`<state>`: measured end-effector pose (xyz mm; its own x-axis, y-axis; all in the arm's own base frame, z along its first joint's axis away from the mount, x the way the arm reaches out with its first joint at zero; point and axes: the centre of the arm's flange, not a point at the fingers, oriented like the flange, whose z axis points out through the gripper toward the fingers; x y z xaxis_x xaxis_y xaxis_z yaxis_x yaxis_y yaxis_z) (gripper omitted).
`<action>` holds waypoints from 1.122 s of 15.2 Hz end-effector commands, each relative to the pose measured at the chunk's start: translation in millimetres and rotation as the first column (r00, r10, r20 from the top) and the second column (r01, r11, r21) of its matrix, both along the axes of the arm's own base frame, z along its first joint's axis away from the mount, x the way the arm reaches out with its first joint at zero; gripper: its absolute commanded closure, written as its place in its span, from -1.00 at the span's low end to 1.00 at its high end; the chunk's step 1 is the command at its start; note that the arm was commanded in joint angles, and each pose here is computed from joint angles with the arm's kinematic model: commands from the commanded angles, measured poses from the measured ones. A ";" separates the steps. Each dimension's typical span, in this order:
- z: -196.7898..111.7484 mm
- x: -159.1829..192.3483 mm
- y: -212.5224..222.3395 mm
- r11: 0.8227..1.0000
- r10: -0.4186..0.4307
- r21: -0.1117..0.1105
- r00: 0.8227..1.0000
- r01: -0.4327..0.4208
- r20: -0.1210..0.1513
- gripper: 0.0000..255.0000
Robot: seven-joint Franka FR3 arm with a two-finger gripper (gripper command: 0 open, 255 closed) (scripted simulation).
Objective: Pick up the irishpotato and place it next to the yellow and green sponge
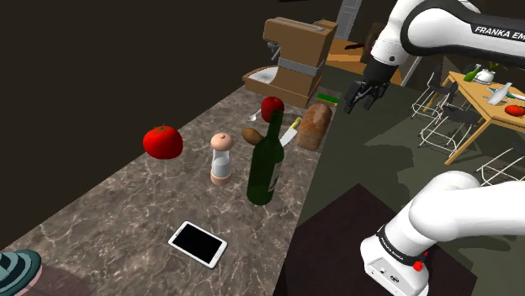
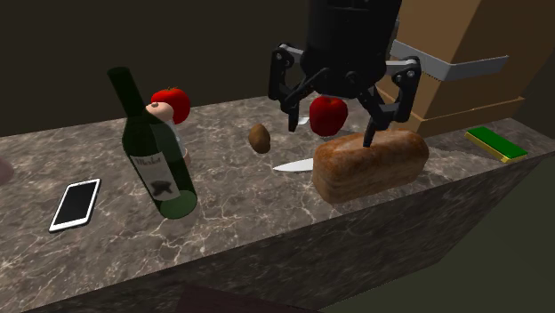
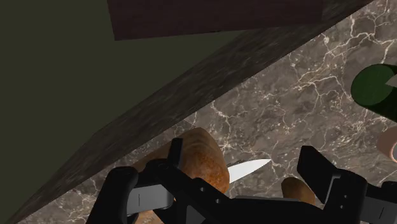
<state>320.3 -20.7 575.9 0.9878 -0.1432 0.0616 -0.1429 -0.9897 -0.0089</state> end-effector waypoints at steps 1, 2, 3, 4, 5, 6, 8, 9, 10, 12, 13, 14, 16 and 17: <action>0.0 0.0 0.0 1.000 0.000 0.000 1.000 0.000 0.000 -1.00; -6.1 10.7 5.8 1.000 0.002 -0.002 1.000 -0.002 -0.003 -1.00; -12.2 21.4 11.7 1.000 0.004 -0.004 1.000 -0.004 -0.005 -1.00; -18.4 32.0 17.5 1.000 0.006 -0.006 1.000 -0.007 -0.008 -1.00; -24.6 42.6 23.4 1.000 0.009 -0.007 1.000 -0.009 -0.010 -1.00; -30.8 53.2 29.2 1.000 0.011 -0.009 1.000 -0.011 -0.013 -1.00; -43.4 74.3 41.0 1.000 0.015 -0.013 1.000 -0.015 -0.018 -1.00; -49.8 84.8 46.9 1.000 0.017 -0.015 1.000 -0.018 -0.021 -1.00; -56.2 95.2 52.9 1.000 0.019 -0.017 1.000 -0.020 -0.023 -1.00; -69.1 116.1 64.7 1.000 0.024 -0.020 0.999 -0.024 -0.029 -1.00; -75.6 126.4 70.7 0.999 0.026 -0.022 0.999 -0.026 -0.031 -1.00; -82.1 136.8 76.6 0.999 0.028 -0.024 0.999 -0.029 -0.034 -1.00; -95.3 157.4 88.6 0.999 0.032 -0.027 0.999 -0.033 -0.039 -1.00; -102.0 167.6 94.6 0.999 0.034 -0.029 0.999 -0.035 -0.042 -1.00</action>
